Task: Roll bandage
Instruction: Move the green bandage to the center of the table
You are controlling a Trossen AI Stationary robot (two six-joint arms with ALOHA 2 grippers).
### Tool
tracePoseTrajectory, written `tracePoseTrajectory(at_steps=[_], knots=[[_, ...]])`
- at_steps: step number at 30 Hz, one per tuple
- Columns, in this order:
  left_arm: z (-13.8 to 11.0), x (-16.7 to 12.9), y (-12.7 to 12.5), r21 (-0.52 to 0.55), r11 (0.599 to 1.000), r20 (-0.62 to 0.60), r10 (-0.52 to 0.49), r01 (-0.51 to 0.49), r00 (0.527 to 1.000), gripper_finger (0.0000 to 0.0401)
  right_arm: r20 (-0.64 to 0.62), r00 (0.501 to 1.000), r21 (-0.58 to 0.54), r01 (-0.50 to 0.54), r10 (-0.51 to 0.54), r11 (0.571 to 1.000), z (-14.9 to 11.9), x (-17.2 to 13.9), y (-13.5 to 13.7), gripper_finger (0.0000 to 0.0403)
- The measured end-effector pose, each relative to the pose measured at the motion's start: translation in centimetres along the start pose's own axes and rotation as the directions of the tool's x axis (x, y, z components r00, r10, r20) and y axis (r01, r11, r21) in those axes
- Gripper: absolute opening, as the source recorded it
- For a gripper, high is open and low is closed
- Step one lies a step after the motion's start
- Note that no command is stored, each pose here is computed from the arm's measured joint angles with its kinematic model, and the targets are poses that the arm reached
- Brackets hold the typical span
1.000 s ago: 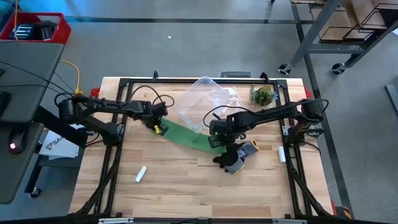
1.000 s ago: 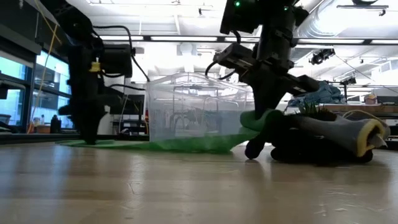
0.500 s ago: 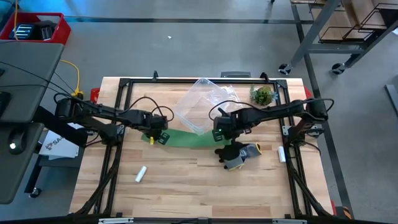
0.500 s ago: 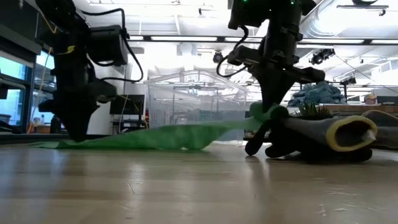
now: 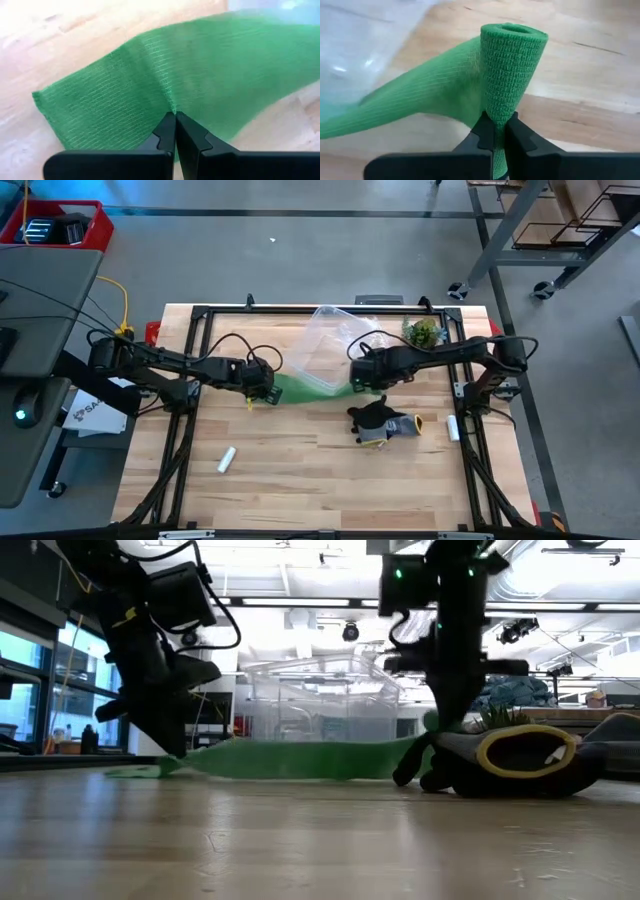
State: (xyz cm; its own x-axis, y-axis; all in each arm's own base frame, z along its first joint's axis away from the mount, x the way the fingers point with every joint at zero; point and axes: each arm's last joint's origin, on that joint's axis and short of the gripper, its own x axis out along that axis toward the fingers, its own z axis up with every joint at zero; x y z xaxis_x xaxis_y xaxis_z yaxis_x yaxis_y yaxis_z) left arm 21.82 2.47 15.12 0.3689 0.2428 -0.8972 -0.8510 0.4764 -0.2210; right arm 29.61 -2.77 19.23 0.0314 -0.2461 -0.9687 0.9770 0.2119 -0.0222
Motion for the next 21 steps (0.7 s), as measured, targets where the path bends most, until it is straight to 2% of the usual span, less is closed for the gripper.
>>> tracePoseTrajectory(at_steps=[4,11,21], knots=[[0.0,0.1,-0.1,-0.001,1.000,-0.001,-0.004,0.004,1.000,0.0003,-0.045,0.999,-0.006,0.005,-0.005,1.000,-0.9,1.4,-0.6,0.0012],[-1.5,0.4,-0.8,0.032,0.998,-0.134,-0.055,0.059,0.990,0.0003,-0.136,0.989,-0.069,-0.074,0.064,0.995,-3.7,2.0,-0.2,0.0003],[-5.3,-0.5,-2.7,0.030,0.985,-0.353,-0.148,0.169,0.924,0.0003,-0.278,0.957,-0.152,-0.125,0.079,0.981,-11.4,0.1,0.3,0.0002]])
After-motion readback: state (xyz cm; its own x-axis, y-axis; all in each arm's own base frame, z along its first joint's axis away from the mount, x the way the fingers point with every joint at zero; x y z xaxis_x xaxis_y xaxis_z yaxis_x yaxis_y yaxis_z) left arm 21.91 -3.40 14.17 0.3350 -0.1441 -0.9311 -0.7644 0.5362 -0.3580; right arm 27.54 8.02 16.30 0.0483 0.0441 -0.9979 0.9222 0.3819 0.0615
